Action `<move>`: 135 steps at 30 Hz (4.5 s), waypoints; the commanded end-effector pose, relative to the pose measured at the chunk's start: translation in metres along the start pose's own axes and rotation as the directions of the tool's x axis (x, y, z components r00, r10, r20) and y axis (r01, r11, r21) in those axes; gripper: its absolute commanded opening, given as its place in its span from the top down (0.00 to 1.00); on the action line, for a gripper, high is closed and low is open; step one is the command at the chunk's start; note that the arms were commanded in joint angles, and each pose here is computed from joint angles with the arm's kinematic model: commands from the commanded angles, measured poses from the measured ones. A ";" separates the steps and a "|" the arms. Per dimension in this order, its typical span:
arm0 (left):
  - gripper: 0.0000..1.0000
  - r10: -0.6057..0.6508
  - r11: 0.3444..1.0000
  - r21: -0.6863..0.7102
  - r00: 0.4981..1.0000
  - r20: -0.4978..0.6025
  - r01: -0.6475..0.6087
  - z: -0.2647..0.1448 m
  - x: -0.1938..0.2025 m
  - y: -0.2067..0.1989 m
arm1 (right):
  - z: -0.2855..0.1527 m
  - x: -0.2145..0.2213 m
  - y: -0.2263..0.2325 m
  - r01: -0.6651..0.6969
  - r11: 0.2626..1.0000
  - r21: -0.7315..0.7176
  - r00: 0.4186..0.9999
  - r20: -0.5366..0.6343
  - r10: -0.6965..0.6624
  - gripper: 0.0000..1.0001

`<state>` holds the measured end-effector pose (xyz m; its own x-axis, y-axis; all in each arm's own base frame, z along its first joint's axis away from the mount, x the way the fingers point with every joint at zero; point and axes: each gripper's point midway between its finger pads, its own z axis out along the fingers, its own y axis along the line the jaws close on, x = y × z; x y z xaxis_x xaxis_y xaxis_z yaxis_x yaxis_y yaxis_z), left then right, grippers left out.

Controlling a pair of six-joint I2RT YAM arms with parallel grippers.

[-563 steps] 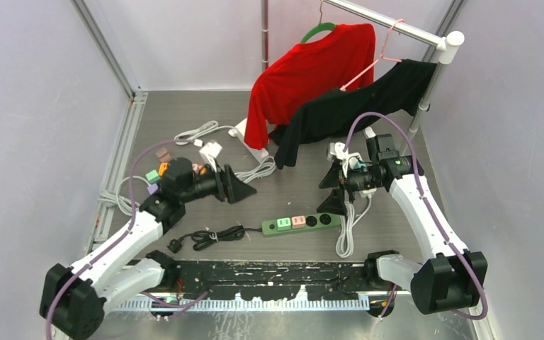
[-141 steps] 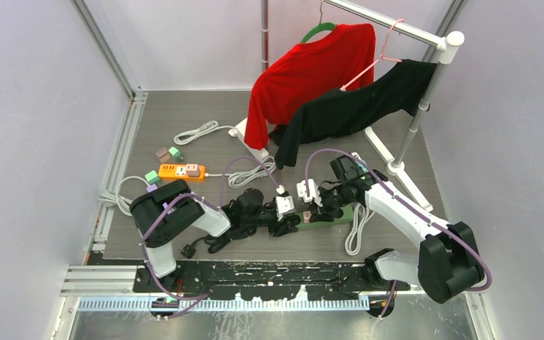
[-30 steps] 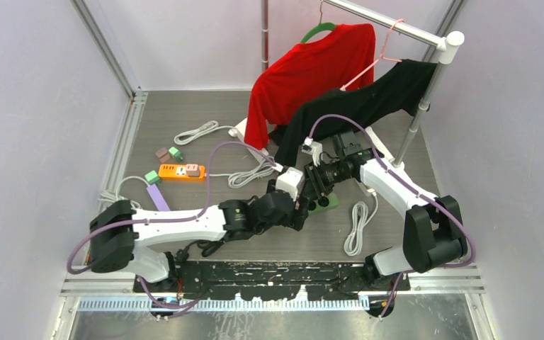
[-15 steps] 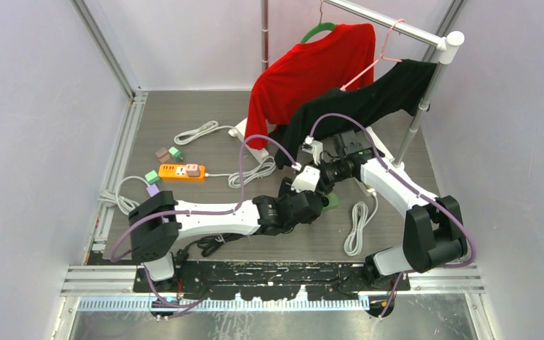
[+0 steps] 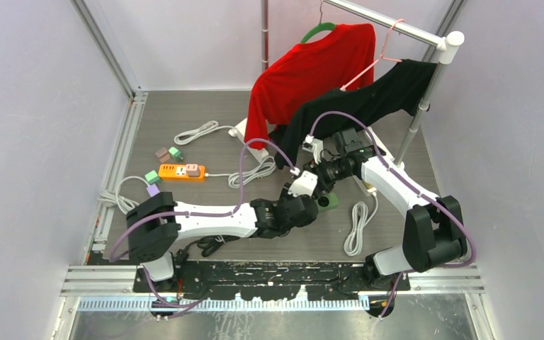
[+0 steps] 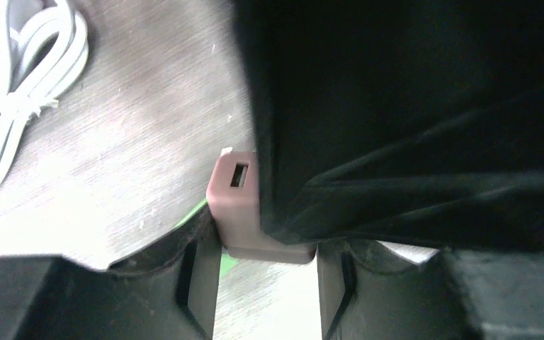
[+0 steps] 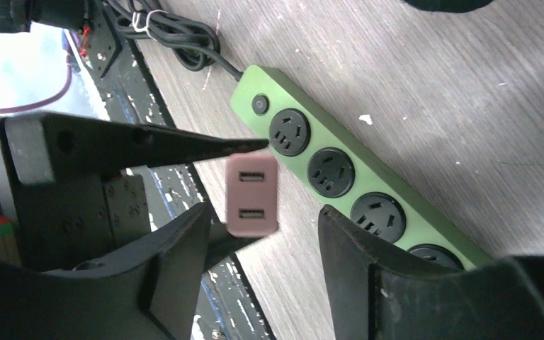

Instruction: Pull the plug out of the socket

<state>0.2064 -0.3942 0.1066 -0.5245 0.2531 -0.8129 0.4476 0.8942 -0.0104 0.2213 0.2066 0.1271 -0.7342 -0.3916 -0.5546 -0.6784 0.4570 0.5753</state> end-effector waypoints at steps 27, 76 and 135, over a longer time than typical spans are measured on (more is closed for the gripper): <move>1.00 -0.568 0.714 -0.443 0.818 0.085 0.542 0.006 -0.041 0.320 | -0.015 -0.011 0.009 0.160 0.987 0.005 0.987 0.020 -0.160 0.26; 0.52 -0.615 0.678 -0.614 0.770 -0.171 0.405 0.066 0.001 0.426 | -0.020 -0.007 0.019 0.228 0.973 -0.015 0.973 0.025 -0.228 0.26; 0.07 0.445 0.853 0.362 0.887 -0.127 -0.376 -0.014 0.033 0.038 | -0.074 0.033 0.046 0.674 0.735 -0.074 0.734 0.178 -0.655 0.00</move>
<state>0.1834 -0.3569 0.0989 -0.3552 0.5519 -0.7545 0.8523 0.5227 -0.0189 0.1621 0.1548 0.1776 -0.1030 -0.4538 -0.8851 -0.9942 0.0196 0.1056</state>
